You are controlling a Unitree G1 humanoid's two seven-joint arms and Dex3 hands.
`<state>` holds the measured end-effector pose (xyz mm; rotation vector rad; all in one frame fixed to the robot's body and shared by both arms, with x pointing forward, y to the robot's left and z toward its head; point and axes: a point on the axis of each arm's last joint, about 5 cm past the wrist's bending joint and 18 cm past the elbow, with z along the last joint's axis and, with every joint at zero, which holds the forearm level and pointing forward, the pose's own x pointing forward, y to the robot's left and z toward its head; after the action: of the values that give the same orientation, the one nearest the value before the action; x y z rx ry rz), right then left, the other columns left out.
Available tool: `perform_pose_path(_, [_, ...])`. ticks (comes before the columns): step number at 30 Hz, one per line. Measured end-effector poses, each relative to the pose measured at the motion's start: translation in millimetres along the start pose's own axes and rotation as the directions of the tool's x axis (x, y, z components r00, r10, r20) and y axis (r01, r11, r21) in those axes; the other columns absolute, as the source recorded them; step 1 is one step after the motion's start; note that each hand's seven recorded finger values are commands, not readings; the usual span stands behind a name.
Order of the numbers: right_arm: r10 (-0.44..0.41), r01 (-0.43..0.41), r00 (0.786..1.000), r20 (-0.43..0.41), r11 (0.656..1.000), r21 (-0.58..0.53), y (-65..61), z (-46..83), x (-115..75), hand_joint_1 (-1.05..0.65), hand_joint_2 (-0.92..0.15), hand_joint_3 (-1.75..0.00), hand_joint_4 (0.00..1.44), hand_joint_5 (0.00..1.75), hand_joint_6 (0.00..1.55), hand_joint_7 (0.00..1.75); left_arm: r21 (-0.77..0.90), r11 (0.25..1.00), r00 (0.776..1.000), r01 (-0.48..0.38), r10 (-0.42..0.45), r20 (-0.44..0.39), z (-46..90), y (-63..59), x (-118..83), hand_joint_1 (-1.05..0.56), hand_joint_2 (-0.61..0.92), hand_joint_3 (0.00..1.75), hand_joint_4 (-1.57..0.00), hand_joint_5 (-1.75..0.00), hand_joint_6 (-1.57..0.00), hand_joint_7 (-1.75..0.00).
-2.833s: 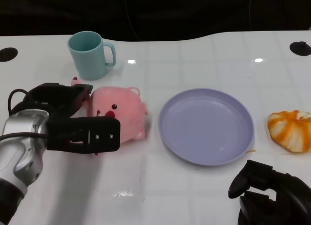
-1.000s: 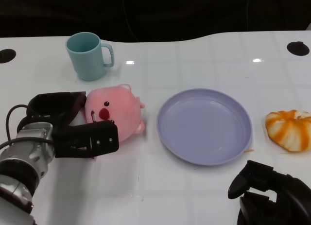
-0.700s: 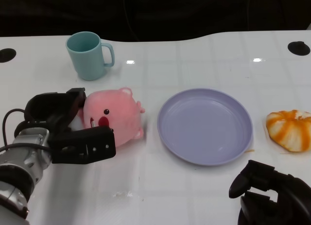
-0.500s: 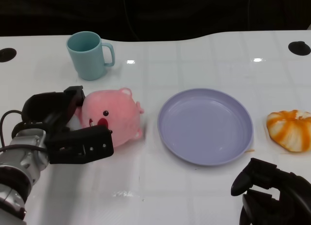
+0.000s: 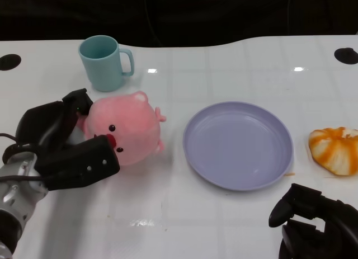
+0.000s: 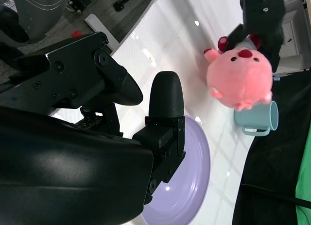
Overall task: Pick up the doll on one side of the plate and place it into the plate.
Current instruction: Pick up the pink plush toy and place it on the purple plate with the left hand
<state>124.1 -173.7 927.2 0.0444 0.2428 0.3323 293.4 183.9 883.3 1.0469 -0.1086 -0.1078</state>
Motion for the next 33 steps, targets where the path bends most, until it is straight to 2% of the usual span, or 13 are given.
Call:
perform_pose_path(4, [0.002, -0.002, 1.000, -0.001, 1.000, 0.002, 0.1, -0.2, -0.2, -0.08, -0.69, -1.14, 0.63, 1.75, 0.50, 1.56, -0.020, 1.000, 0.999, -0.011, 0.012, 0.036, 8.5, 5.2, 2, -0.12, 0.50, 1.13, -0.89, -1.75, -0.75, -1.75])
perform_pose_path(9, [0.007, -0.007, 1.000, 0.002, 1.000, 0.001, 1.2, 0.8, -0.3, -0.09, -0.69, -1.14, 0.64, 1.75, 0.50, 1.57, -0.019, 1.000, 0.998, -0.020, 0.021, 0.060, 20.6, 13.6, 7, -0.11, 0.49, 1.07, -0.89, -1.75, -0.74, -1.75])
perform_pose_path(14, [0.017, -0.017, 1.000, 0.002, 1.000, 0.003, 1.8, 0.6, -0.1, -0.09, -0.69, -1.15, 0.66, 1.75, 0.51, 1.57, -0.040, 0.999, 0.996, -0.018, 0.022, 0.087, 33.5, 15.0, 10, -0.09, 0.46, 1.07, -0.91, -1.75, -0.76, -1.75])
perform_pose_path(21, [0.022, -0.022, 1.000, -0.002, 1.000, 0.003, 1.7, 0.1, -0.7, -0.09, -0.68, -1.16, 0.66, 1.75, 0.51, 1.57, -0.075, 0.997, 0.992, 0.009, 0.001, 0.124, 49.8, 4.3, 12, -0.14, 0.44, 1.13, -0.90, -1.75, -0.75, -1.75])
perform_pose_path(25, [0.022, -0.022, 1.000, -0.004, 1.000, 0.005, 1.7, -0.1, -0.8, -0.08, -0.68, -1.17, 0.65, 1.75, 0.51, 1.58, -0.087, 0.996, 0.986, 0.025, -0.010, 0.167, 62.2, -1.5, 14, -0.15, 0.43, 1.23, -0.92, -1.75, -0.78, -1.75])
perform_pose_path(28, [0.023, -0.023, 1.000, -0.006, 1.000, 0.007, 1.7, -0.3, -0.9, -0.08, -0.68, -1.17, 0.65, 1.75, 0.51, 1.58, -0.096, 0.995, 0.980, 0.033, -0.013, 0.199, 73.1, -4.1, 18, -0.16, 0.43, 1.24, -0.92, -1.75, -0.77, -1.75])
perform_pose_path(31, [0.024, -0.024, 1.000, -0.007, 1.000, 0.007, 1.7, -0.4, -1.1, -0.08, -0.68, -1.17, 0.65, 1.75, 0.50, 1.58, -0.089, 0.995, 0.973, 0.040, -0.018, 0.231, 84.5, -5.9, 22, -0.16, 0.42, 1.17, -0.92, -1.75, -0.77, -1.75])
perform_pose_path(33, [0.024, -0.024, 1.000, -0.007, 1.000, 0.006, 1.8, -0.4, -1.2, -0.10, -0.67, -1.17, 0.65, 1.75, 0.50, 1.58, -0.085, 0.995, 0.967, 0.048, -0.026, 0.252, 92.7, -7.8, 24, -0.17, 0.39, 1.21, -0.95, -1.75, -0.79, -1.75])
